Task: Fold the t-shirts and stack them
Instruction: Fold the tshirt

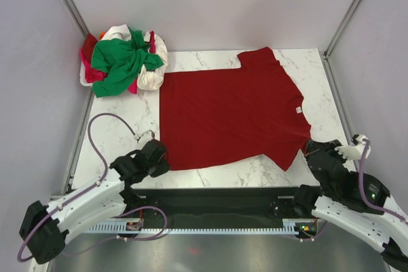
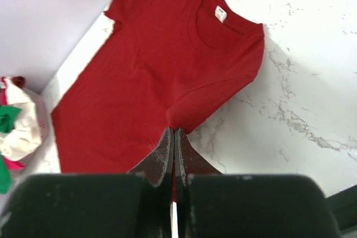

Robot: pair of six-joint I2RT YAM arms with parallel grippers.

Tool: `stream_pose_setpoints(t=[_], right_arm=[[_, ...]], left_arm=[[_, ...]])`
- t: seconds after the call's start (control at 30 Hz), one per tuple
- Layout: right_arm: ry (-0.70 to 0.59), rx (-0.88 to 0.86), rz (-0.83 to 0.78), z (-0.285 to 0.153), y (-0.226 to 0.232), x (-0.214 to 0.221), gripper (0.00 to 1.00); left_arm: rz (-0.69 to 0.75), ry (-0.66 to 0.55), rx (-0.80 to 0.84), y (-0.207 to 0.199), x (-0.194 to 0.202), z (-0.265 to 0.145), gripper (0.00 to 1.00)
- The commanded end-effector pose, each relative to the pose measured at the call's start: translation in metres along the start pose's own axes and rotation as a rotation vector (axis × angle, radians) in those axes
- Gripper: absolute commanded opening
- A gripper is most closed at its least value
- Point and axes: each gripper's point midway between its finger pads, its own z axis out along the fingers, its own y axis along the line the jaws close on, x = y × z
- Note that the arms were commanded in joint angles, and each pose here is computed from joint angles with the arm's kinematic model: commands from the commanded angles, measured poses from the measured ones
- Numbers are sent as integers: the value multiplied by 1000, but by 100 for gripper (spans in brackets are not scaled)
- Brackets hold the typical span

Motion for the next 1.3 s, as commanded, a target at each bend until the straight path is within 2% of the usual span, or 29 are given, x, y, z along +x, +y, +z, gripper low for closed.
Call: stream_pose_setpoints(t=[0.0,0.17,0.3,0.33,0.37,0.57,0.73,0.77,0.83,0.87,0.93,0.97,1.03,1.27], right_arm=[[-10,-81,73,-7,6,-11,0],[42,-129,34,-8,17,2,0],[60,-118,-83,-2,36,10,0],[50,-116,-92,-2,41,6,0],[45,-89,-133,2,46,8,0],[-103,-91,-202,0,90,-39,0],[-142,-48,-367,11,125,-43,0],[-129,-27,-462,20,132,-34,0],[-99,-12,-522,29,142,-30,0],[-14,-25,-584,47,146,-17,0],[92,-66,-603,69,148,-4,0],[184,-79,-590,88,143,4,0],[227,-73,-577,100,134,6,0],[273,-22,-480,135,99,-21,0]], left_arm=[[-25,-79,81,-18,-23,-23,2],[-38,-106,131,-31,-34,-34,2],[-55,-136,181,-50,-49,-50,2],[-67,-154,204,-59,-58,-58,2],[31,-142,81,-33,-55,-55,2],[64,-202,55,-47,-102,-66,2],[77,-211,62,-56,-133,-67,2],[89,-213,77,-60,-137,-67,2],[84,-207,73,-60,-143,-63,2],[100,-191,66,-60,-143,-57,2],[106,-188,76,-63,-148,-53,2],[110,-167,72,-63,-147,-47,2],[112,-165,73,-64,-151,-43,2],[135,-157,79,-68,-159,-39,2]])
